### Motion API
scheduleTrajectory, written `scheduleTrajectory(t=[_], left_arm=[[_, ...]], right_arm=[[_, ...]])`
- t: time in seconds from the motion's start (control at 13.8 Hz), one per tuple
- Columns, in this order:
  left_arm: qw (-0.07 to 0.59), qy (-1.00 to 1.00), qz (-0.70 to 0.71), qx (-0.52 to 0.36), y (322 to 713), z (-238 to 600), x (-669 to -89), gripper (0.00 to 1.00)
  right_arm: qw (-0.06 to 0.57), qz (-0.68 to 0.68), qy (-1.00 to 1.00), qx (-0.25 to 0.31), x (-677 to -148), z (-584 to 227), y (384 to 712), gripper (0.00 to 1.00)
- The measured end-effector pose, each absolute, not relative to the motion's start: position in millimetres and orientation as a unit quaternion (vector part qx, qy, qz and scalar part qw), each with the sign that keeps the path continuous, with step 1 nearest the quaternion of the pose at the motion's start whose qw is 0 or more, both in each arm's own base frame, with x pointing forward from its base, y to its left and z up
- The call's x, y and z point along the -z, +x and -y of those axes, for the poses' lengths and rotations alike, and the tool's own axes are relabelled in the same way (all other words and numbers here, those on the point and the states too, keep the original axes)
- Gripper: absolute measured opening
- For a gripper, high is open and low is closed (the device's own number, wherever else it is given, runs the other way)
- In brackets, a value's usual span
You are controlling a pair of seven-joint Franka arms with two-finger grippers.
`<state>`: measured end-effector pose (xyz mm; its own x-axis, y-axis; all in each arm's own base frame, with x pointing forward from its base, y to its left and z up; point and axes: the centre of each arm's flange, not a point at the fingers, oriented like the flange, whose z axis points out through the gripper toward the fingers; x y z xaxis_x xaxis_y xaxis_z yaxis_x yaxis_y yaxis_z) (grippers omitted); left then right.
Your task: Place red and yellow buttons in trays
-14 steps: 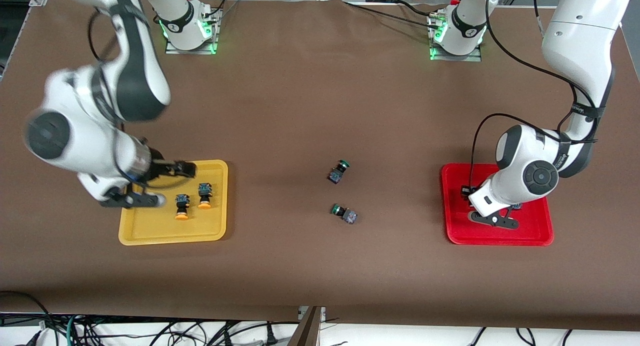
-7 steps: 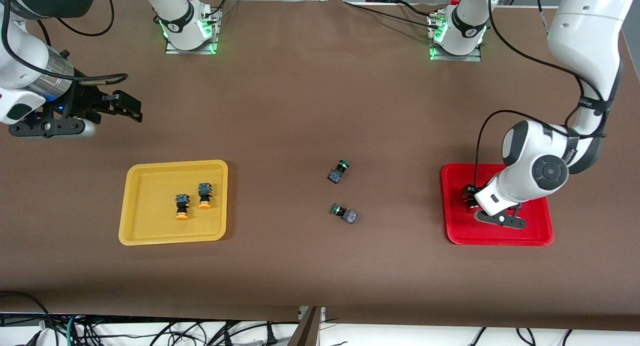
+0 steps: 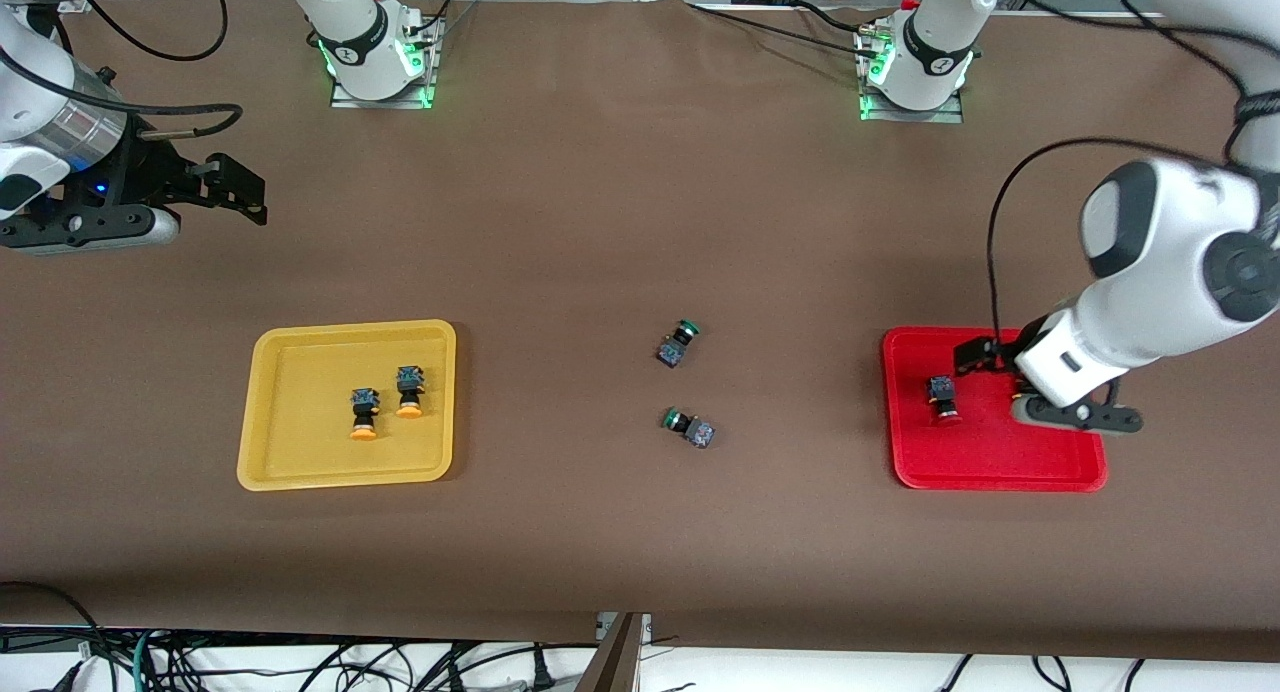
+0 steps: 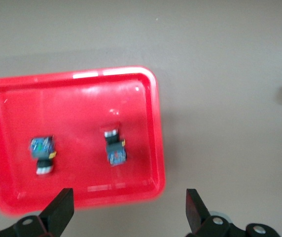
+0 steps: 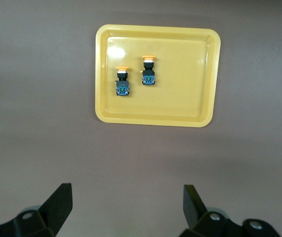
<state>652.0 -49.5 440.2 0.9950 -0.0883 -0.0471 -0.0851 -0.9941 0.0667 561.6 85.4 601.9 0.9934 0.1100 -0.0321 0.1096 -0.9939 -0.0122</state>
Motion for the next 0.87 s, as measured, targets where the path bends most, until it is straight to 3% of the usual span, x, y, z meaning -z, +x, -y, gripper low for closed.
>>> scheduleTrajectory(t=[0.44,0.87], left_arm=[[-0.002,0.999,0.019,0.039,596.4,30.6,-564.8,1.0],[-0.006,0.998,-0.033,0.057,580.3,27.5,-598.1,1.0]], right_arm=[[0.005,0.053,-0.999,-0.012,-605.7,-82.4,563.3,1.0],[0.003,0.059,-0.998,-0.024,-589.9,-91.7,569.9,1.0]])
